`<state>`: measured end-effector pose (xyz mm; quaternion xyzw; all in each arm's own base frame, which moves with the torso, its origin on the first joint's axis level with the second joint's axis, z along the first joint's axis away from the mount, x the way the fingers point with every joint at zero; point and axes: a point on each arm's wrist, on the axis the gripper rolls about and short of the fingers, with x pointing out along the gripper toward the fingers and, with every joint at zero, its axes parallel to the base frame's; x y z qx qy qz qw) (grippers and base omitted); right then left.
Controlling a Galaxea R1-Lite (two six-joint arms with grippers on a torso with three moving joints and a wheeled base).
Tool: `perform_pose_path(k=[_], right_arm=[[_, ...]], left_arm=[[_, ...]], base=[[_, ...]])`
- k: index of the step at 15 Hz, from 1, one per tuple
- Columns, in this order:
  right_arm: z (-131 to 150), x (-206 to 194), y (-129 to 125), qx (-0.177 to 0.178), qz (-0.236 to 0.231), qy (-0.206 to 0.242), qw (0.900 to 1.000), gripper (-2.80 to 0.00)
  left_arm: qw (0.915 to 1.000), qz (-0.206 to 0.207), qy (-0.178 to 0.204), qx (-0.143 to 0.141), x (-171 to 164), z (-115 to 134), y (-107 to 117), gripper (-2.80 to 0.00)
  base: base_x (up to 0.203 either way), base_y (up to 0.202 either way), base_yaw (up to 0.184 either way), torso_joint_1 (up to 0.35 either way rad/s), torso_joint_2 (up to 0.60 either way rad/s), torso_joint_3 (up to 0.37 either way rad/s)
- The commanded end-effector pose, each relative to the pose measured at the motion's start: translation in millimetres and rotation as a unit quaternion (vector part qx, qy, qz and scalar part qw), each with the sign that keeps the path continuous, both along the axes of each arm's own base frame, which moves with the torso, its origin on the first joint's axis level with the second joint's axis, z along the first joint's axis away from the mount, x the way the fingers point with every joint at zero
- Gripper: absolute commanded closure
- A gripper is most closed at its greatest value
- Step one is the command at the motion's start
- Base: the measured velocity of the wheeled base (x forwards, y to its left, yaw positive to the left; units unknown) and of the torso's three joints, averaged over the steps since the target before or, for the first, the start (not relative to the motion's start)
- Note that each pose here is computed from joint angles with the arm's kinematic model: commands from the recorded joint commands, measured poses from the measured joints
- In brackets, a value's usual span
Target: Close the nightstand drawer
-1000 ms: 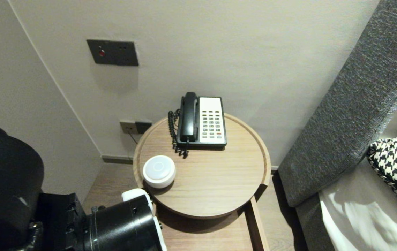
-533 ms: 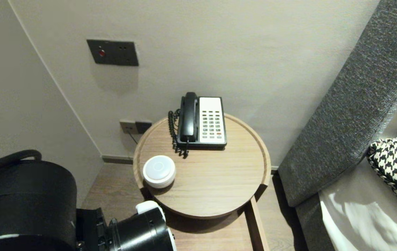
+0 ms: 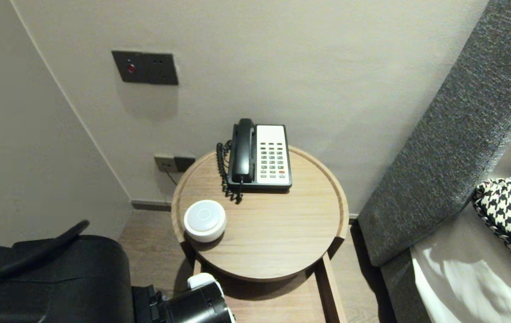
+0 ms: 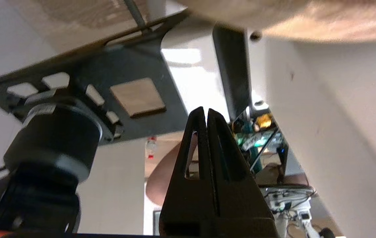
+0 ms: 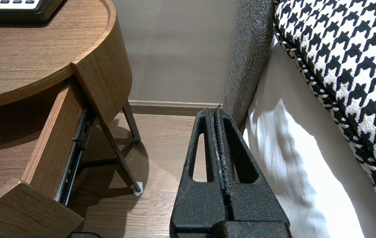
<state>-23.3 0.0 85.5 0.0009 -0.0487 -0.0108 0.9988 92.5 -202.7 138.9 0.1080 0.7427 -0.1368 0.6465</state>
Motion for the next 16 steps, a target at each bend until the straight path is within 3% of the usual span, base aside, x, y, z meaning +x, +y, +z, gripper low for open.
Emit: perform_pose_path(k=[1, 16], right_arm=[[-11, 3, 0, 0.000, 0.000, 0.020, 1.000, 0.00], [-11, 3, 0, 0.000, 0.000, 0.020, 1.000, 0.00]], left_arm=[[1.0000, 0.003, 0.002, 0.005, 2, -8, -3, 0.00], [0.9990, 0.019, -0.030, -0.027, 21, -33, -13, 0.00]], base=[[0.000, 0.000, 0.000, 0.000, 0.00, 0.000], [0.000, 0.000, 0.000, 0.000, 0.00, 0.000]])
